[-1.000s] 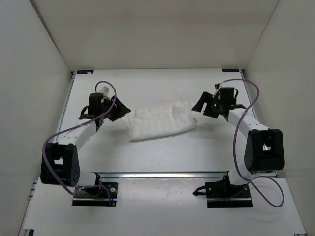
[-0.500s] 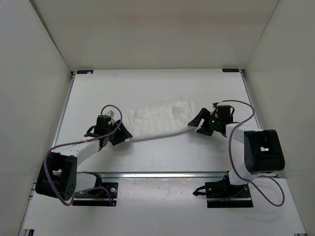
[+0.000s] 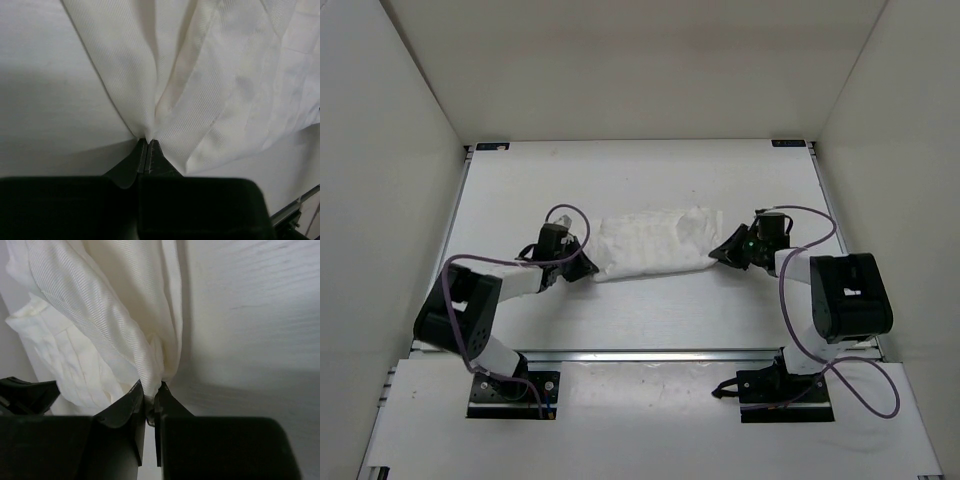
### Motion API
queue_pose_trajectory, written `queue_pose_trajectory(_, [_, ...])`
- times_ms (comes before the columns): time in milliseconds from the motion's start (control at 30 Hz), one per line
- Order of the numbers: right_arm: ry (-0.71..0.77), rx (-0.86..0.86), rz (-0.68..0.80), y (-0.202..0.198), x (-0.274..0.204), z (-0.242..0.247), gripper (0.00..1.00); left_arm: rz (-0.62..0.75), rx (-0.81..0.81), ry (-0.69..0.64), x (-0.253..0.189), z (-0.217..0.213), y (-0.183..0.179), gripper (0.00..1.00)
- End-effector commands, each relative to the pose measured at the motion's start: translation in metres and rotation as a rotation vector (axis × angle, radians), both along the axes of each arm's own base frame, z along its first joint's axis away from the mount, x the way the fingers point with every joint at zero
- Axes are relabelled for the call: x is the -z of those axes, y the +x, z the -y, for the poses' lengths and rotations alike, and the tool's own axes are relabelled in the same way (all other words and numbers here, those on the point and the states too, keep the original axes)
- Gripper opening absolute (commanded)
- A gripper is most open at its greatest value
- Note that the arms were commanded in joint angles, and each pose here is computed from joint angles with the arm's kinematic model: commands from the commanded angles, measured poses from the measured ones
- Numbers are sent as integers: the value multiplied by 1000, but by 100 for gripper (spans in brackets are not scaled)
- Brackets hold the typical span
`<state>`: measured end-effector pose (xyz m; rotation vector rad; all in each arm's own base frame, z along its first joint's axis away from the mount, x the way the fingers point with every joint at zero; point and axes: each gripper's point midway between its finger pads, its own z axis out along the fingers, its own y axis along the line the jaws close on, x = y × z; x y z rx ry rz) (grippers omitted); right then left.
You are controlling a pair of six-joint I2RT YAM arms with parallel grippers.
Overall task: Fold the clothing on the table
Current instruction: Fold the skirt
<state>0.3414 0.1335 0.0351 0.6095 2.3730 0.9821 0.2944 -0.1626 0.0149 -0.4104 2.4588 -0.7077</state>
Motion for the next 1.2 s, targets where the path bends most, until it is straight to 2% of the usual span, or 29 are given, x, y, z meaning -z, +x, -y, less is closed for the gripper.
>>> queue_pose_trajectory(0, [-141,28,44,8,-16,22,0,59,65,-44,-15,29,24,0])
queue_pose_trajectory(33, [-229,48,62,12,-21,35,0,48,86,-47,-10,38,24,0])
queue_pose_trajectory(67, [-311,69,20,9,-20,45,0,45,109,-52,-8,48,27,0])
queue_pose_trajectory(133, [-443,38,32,12,-40,55,0,52,142,-78,-8,65,31,0])
queue_pose_trajectory(267, [-544,-52,98,28,-76,55,0,31,178,-125,-2,84,36,0])
queue_pose_trajectory(400, [-613,-187,238,50,-122,12,0,24,187,-137,0,85,41,0])
queue_pose_trajectory(567, [-583,-377,391,52,-144,-86,0,22,187,-143,-1,82,43,0])
queue_pose_trajectory(633, [-551,-460,423,45,-143,-122,0,33,195,-146,-5,85,45,0])
queue_pose_trajectory(800, [-505,-621,391,23,-105,-192,0,34,200,-159,-7,85,44,0])
queue_pose_trajectory(900, [-498,-673,369,9,-81,-213,0,30,196,-156,-5,82,43,0])
queue_pose_trajectory(1067, [-479,-739,275,-2,-41,-223,0,36,182,-163,-9,76,41,0])
queue_pose_trajectory(1100, [-478,-747,250,-3,-36,-224,1,43,178,-176,-13,75,41,7])
queue_pose_trajectory(1133, [-469,-761,241,-4,-36,-226,8,46,172,-185,-16,74,42,22])
queue_pose_trajectory(1167, [-467,-769,248,-5,-40,-228,11,53,160,-193,-20,69,42,30])
